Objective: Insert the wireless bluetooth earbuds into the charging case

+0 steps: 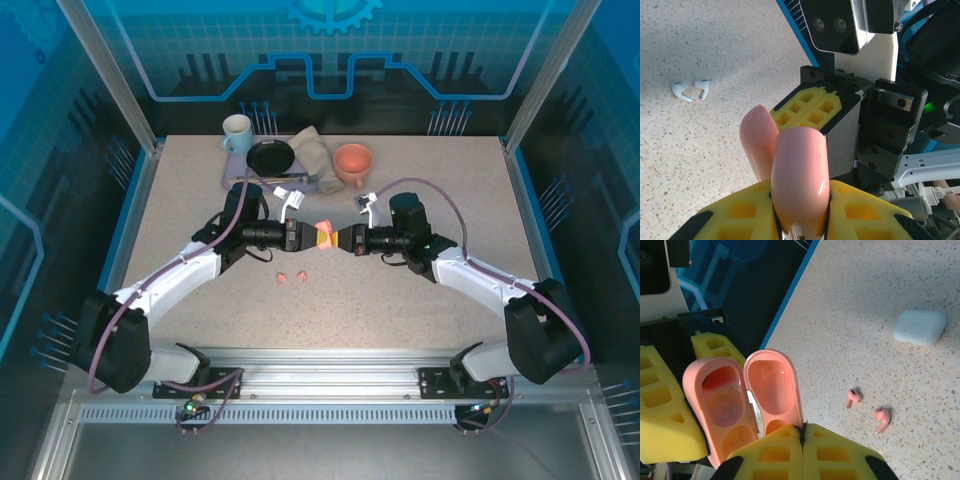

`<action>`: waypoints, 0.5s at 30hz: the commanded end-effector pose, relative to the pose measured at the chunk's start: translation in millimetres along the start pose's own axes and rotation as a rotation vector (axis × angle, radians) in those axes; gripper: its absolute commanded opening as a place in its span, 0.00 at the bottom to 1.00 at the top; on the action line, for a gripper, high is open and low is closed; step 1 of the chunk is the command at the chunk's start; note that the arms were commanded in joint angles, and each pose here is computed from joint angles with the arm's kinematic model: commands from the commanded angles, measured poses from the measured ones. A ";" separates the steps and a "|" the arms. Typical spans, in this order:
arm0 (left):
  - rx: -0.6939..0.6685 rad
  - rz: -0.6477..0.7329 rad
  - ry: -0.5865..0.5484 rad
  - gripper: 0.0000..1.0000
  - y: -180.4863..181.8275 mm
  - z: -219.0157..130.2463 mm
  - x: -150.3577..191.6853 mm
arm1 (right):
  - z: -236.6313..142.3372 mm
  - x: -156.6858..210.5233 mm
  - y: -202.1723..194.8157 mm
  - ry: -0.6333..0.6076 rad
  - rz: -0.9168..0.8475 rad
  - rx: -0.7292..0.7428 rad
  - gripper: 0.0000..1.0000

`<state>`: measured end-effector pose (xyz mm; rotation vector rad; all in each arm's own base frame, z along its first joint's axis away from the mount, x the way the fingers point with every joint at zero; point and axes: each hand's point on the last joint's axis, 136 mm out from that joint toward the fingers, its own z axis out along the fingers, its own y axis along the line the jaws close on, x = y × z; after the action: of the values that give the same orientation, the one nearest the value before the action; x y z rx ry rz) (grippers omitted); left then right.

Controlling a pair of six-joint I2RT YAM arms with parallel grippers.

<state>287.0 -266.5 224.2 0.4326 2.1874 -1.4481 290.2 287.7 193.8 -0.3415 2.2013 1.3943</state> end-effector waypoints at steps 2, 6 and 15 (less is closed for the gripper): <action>0.034 0.021 0.003 0.18 -6.1 2.6 -3.1 | -5.3 -10.9 17.1 -0.020 -0.051 -0.011 0.00; 0.019 0.022 -0.007 0.48 -4.2 2.3 -5.3 | -7.4 -10.6 12.9 -0.009 -0.057 0.032 0.00; -0.042 0.038 -0.046 0.87 -1.0 -7.7 -16.0 | -15.3 -11.2 1.8 0.035 -0.107 0.109 0.00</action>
<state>293.5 -265.3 220.7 0.4110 2.1906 -1.4157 292.0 279.4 191.4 -0.3756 2.2662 1.2739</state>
